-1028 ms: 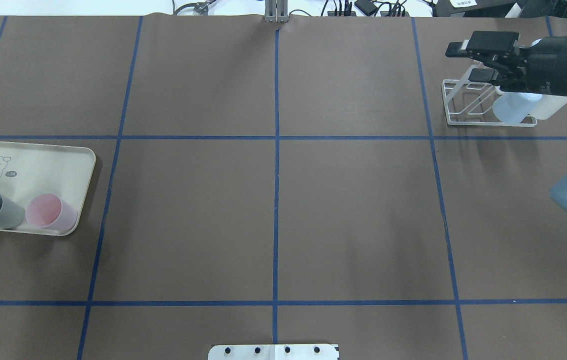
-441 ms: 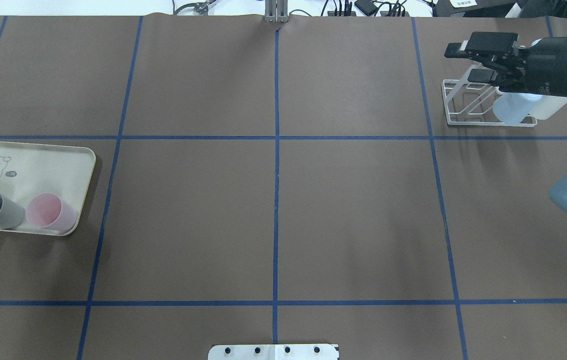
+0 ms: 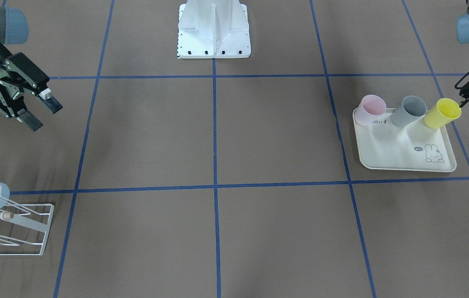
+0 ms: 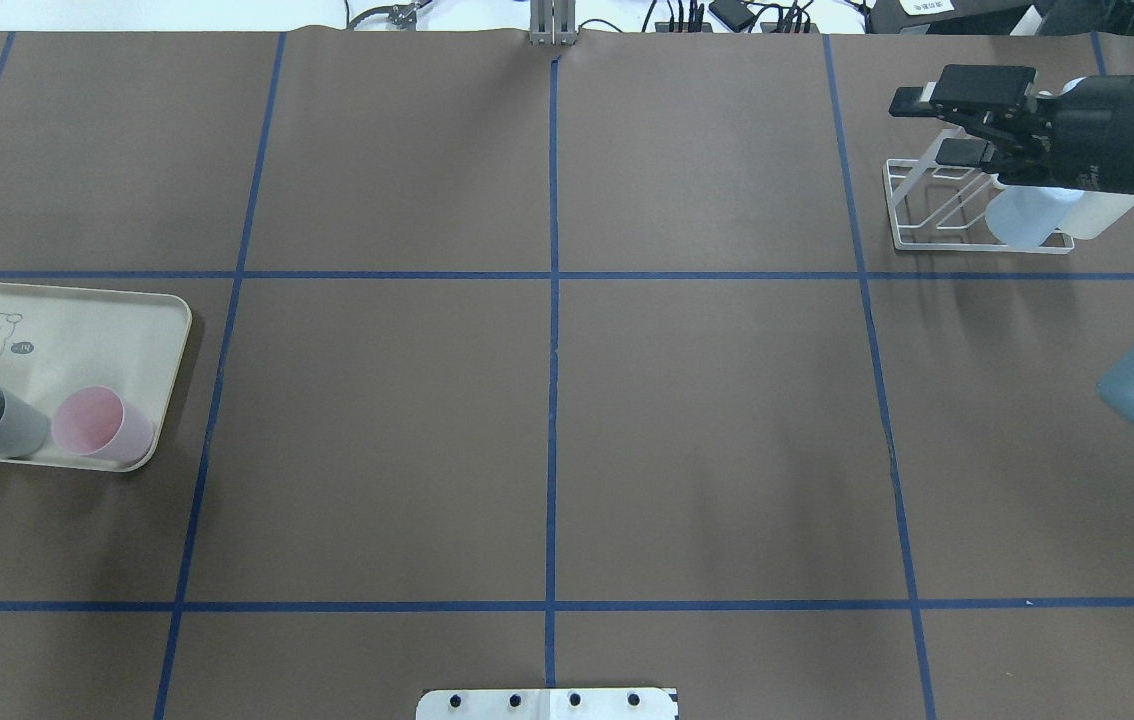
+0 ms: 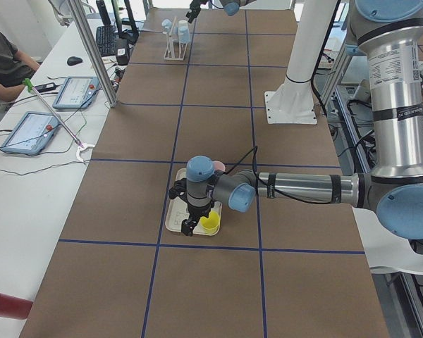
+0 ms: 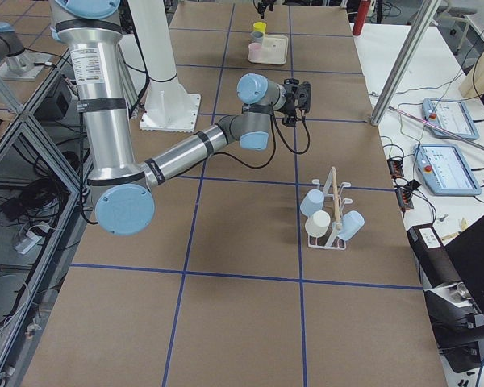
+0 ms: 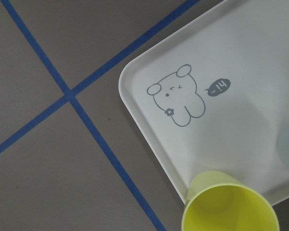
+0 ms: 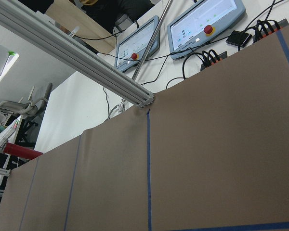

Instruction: Transfer IKEA cup to right arm and place on rack

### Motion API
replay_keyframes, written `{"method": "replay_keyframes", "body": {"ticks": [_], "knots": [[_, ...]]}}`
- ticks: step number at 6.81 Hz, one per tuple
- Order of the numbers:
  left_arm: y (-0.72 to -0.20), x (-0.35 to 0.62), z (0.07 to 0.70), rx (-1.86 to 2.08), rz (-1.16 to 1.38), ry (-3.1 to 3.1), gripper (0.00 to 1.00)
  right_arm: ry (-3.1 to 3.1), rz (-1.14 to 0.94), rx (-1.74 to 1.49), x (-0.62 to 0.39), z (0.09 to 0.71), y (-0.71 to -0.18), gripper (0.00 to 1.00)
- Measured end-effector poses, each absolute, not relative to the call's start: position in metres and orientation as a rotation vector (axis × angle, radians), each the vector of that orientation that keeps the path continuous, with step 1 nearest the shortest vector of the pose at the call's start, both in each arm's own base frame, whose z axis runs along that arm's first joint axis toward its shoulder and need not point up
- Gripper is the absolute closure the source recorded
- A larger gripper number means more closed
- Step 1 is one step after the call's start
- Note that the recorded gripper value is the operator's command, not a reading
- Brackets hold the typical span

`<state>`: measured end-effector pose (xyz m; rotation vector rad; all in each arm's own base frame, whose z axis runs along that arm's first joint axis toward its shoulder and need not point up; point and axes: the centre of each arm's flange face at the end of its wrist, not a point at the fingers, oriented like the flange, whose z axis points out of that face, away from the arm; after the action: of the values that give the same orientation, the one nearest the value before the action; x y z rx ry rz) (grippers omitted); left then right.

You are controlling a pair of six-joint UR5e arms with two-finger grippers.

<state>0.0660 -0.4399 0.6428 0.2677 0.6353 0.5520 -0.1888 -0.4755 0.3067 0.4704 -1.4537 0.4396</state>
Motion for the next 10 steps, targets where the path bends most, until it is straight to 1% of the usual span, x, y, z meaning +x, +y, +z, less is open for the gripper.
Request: {"method": "replay_keyframes", "body": {"ticks": [10], "knots": [[-0.441,0.093,0.662,0.206,0.584,0.676,0.0,-1.444,0.438,0.468,-0.19,0.312,-0.477,0.0]]}}
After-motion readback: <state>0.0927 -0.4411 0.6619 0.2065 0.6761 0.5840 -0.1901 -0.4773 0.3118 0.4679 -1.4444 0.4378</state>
